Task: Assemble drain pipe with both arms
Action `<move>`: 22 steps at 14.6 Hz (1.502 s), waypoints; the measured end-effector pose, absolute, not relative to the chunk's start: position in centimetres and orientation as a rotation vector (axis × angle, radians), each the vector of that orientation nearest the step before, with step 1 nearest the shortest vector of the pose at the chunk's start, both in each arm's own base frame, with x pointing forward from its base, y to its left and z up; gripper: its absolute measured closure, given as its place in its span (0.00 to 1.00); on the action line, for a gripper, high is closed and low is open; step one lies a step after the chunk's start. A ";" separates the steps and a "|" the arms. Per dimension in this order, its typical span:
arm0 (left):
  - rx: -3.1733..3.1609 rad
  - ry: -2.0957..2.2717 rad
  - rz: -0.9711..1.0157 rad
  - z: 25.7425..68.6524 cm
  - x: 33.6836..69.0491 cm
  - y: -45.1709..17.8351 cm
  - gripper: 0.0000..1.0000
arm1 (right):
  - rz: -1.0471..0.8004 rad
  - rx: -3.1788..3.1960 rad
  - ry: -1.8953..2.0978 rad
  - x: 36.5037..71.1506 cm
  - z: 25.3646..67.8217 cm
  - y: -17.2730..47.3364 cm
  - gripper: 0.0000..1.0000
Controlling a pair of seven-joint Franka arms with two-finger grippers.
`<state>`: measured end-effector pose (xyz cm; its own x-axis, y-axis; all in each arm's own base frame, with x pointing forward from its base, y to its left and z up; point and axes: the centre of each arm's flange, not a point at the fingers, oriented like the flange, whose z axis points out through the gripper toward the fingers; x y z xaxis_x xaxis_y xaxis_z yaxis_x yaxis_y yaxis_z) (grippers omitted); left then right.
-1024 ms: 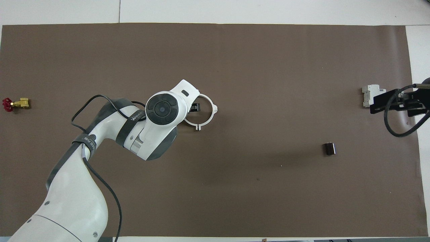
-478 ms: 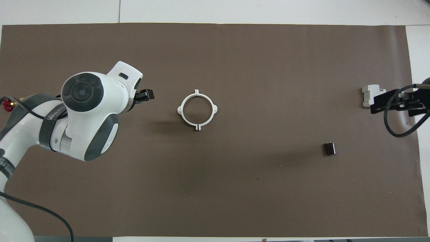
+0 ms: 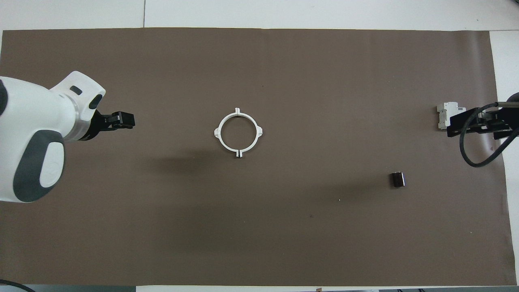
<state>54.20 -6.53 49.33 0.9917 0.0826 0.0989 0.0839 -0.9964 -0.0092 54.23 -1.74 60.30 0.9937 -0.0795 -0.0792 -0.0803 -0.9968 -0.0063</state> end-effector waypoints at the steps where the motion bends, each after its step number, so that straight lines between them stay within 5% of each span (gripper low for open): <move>1: -3.119 -0.116 -0.150 51.1 53.9 -4.6 0.00 | 0.121 -3.127 0.125 54.2 60.4 -1.7 0.00; 10: -3.119 -0.063 -0.128 62.0 55.4 -0.3 0.00 | 0.115 -3.127 0.134 54.3 60.5 -2.0 0.00; 22: -3.147 -0.043 -0.002 60.7 55.9 0.3 0.00 | 0.075 -3.129 0.106 54.3 61.4 -2.2 0.00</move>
